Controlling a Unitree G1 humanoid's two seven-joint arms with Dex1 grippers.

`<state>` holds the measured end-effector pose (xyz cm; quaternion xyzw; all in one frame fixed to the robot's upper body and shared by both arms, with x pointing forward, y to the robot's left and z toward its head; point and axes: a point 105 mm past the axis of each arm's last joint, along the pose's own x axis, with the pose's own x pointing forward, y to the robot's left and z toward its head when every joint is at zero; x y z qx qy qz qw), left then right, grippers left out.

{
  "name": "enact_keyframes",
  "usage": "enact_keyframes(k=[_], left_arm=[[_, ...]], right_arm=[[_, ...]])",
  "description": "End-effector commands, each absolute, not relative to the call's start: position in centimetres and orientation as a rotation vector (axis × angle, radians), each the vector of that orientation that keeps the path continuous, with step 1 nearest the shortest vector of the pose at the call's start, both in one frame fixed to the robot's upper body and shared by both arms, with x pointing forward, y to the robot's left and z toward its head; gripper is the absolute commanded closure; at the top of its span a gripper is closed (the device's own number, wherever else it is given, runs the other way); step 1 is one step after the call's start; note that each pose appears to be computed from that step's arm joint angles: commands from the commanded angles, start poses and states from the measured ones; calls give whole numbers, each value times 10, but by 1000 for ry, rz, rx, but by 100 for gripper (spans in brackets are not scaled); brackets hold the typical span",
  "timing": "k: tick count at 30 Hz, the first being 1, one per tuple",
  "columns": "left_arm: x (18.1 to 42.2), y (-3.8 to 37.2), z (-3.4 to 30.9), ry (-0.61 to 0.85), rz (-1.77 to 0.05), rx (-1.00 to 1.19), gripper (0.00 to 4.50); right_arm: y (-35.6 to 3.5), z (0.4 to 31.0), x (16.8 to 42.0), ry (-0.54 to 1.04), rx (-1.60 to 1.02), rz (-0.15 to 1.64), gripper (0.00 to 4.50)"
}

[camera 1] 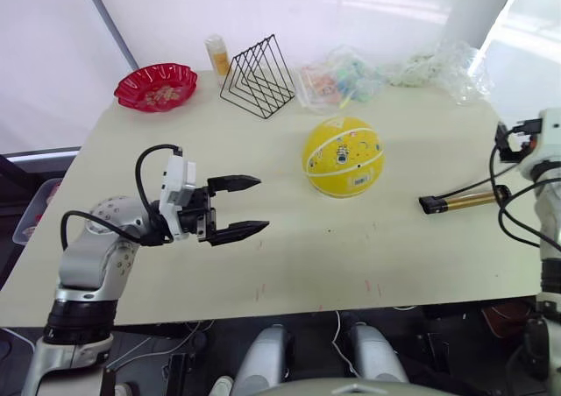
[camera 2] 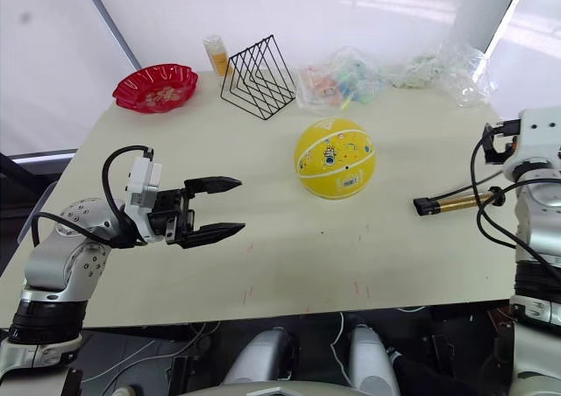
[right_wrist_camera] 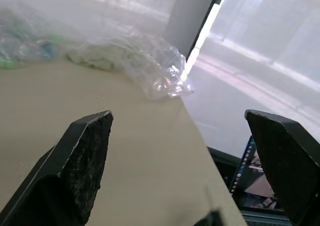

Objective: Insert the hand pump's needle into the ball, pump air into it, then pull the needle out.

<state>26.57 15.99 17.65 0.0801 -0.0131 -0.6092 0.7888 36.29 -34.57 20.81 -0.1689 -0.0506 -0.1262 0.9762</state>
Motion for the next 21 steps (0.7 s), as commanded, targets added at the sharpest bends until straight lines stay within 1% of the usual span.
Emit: enact_keyframes(k=[1, 5, 9, 12, 15, 21], left_arm=[[263, 156, 184, -67, -1321, 187, 0], [264, 153, 187, -71, -1322, 189, 0], [264, 155, 186, -62, -1309, 194, 0], [266, 158, 182, -57, -1276, 192, 0], [265, 164, 174, -45, -1240, 189, 0], [265, 175, 161, -29, -1143, 207, 0]], right_arm=[[-351, 231, 351, -177, -378, -268, 9], [-342, 227, 345, -182, -354, -214, 9], [-309, 216, 335, -196, -318, -32, 9], [-282, 200, 321, -182, -269, 116, 9], [-262, 177, 306, -145, -245, 213, 9], [-242, 146, 285, -88, -204, 344, 9]])
